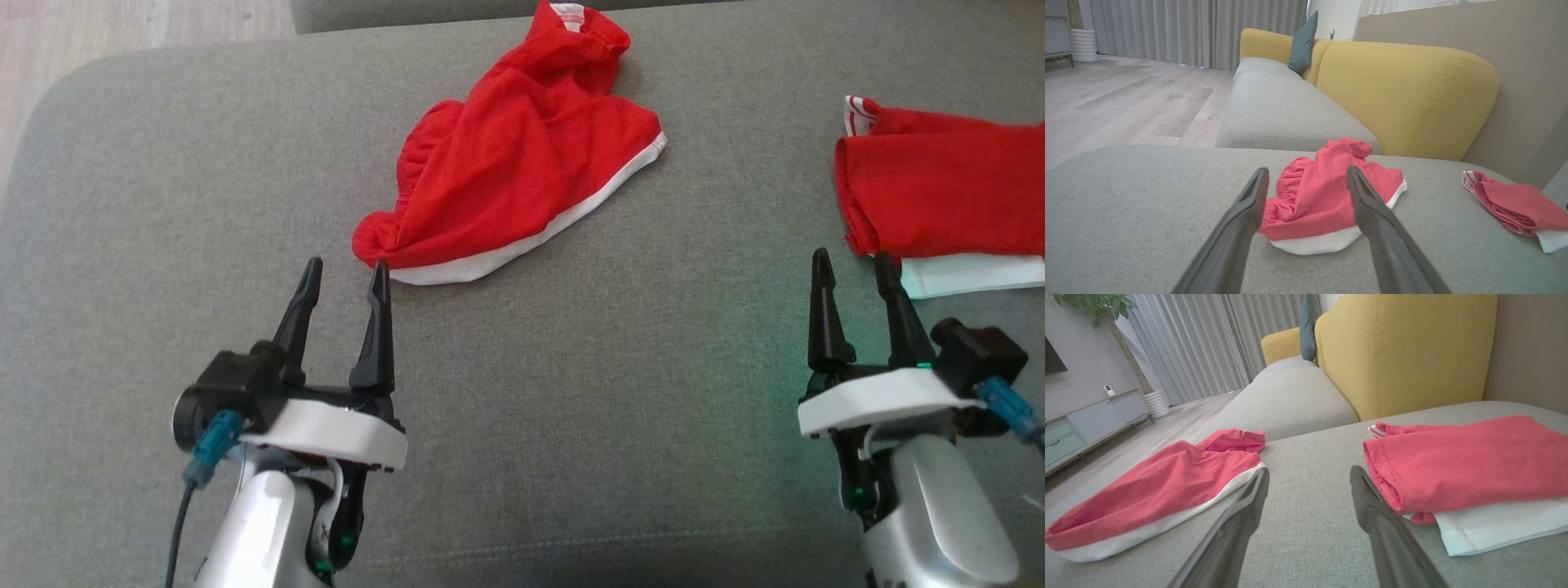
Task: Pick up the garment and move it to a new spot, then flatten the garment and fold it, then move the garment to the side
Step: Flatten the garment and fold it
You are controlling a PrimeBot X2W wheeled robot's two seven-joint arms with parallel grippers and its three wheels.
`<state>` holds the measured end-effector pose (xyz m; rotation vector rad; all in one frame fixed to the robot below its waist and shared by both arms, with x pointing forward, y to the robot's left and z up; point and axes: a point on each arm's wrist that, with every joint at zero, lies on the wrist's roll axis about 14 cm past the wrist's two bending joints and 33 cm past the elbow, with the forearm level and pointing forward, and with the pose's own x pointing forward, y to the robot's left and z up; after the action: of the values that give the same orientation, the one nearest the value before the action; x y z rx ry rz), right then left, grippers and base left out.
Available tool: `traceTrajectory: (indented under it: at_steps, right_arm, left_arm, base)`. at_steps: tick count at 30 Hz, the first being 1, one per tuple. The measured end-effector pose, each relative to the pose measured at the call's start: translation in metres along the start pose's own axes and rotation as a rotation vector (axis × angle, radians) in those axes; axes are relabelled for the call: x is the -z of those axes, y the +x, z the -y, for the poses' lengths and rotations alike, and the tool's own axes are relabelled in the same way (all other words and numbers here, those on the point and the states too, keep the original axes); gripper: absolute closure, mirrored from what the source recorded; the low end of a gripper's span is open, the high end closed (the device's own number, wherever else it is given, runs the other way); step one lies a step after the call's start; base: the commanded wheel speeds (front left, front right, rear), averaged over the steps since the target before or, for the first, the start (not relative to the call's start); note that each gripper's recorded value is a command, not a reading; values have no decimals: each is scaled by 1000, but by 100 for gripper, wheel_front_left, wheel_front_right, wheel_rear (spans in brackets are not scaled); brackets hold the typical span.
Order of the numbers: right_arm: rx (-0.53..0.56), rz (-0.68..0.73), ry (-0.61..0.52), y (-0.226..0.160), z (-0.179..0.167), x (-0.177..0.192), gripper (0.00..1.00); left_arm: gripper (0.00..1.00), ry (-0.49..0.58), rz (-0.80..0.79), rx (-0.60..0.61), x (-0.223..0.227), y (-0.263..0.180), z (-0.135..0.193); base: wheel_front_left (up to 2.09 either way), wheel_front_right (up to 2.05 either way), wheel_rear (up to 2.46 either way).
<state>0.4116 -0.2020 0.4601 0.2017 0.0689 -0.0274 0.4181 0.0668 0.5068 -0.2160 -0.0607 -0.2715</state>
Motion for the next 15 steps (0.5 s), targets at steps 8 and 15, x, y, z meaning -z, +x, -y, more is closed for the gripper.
traceTrajectory:
  at_steps: [8, 15]
  right_arm:
    - [-44, 12, -13, -5, -15, -2, 0]
    - [-65, 6, -34, 6, -22, 1, 0]
  left_arm:
    - [0, 6, -5, -17, 0, -7, -4]
    - [0, 6, -10, -38, 1, -11, -12]
  base:
    - [0, 0, 0]
    - [0, 0, 0]
